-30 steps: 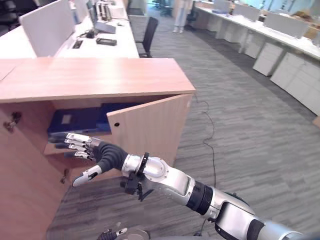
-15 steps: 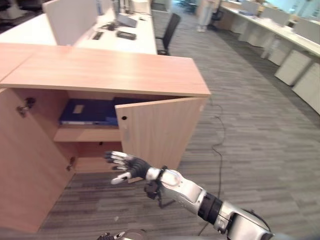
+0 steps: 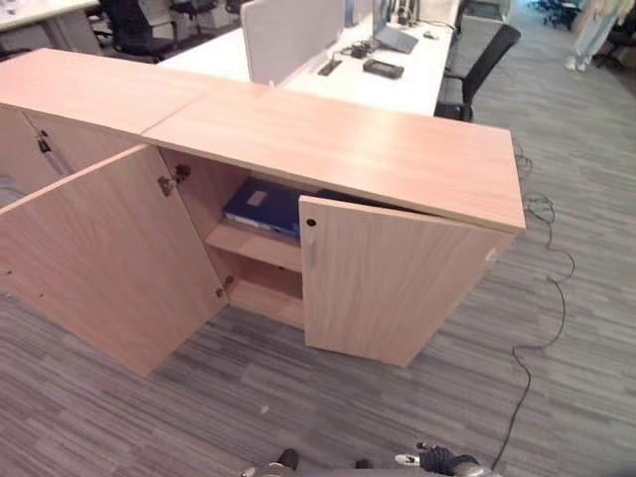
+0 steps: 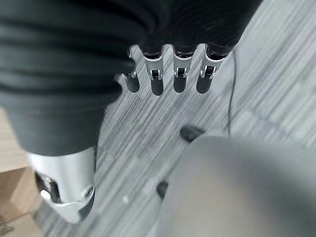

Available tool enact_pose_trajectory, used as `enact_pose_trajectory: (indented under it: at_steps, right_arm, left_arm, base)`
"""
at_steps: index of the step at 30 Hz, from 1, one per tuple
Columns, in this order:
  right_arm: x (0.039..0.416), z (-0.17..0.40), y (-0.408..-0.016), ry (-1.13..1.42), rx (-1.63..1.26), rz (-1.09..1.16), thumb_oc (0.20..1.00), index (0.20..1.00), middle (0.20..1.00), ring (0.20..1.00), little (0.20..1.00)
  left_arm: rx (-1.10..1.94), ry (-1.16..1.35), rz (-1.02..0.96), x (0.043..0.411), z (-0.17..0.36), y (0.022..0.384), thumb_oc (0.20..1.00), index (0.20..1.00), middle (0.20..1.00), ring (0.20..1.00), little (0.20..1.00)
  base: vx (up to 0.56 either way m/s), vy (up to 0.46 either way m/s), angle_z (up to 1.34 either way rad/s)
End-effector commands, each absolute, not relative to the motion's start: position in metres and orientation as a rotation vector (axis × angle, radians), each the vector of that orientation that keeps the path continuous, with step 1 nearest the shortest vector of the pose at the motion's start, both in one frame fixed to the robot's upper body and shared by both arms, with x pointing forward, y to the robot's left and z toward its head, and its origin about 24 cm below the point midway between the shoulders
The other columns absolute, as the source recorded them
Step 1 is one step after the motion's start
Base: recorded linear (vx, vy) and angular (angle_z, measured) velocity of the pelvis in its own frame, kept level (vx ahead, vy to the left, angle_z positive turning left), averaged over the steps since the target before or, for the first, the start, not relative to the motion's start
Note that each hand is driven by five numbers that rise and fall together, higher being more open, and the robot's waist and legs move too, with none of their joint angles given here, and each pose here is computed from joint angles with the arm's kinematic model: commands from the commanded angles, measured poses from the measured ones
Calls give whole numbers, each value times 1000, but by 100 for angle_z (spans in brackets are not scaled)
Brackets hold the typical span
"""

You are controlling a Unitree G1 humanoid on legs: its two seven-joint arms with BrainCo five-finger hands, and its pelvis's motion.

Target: Put the empty folder in the office cabinet

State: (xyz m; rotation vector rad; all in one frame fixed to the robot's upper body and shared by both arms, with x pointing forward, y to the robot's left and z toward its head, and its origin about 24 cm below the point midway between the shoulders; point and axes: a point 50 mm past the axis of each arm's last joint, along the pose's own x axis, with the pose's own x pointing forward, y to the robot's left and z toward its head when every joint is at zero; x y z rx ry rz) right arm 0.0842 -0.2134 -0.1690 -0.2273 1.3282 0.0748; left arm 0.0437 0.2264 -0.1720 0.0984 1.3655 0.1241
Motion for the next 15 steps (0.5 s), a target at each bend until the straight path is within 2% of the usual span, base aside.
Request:
enact_pose_trajectory:
  at_steps: [1,5,8,11,15]
  right_arm:
    - [83,-173,-194,1344,-227,91,1000,1000,1000,1000,1000]
    - [75,-174,-197,1367,-197,44,1000,1000,1000,1000,1000]
    - [85,-171,-199,1323,-175,21,1000,1000,1000,1000,1000]
    - [102,-166,-209,1286,-172,-31,1000,1000,1000,1000,1000]
    - [80,-170,-217,1367,-196,-39,1000,1000,1000,1000,1000]
  left_arm:
    - [39,1378,170,49,-171,230,1000,1000,1000,1000,1000]
    - [33,1372,172,50,-171,231,1000,1000,1000,1000,1000]
    - [-16,1327,241,58,-168,237,1000,1000,1000,1000,1000]
    - [-35,1314,285,58,-168,239,1000,1000,1000,1000,1000]
    - [-51,1322,282,53,-170,232,1000,1000,1000,1000,1000]
  base:
    - [30,-131,45]
    - [-7,-113,50]
    - [-58,-157,58]
    - [-137,25,122]
    - [104,149,10]
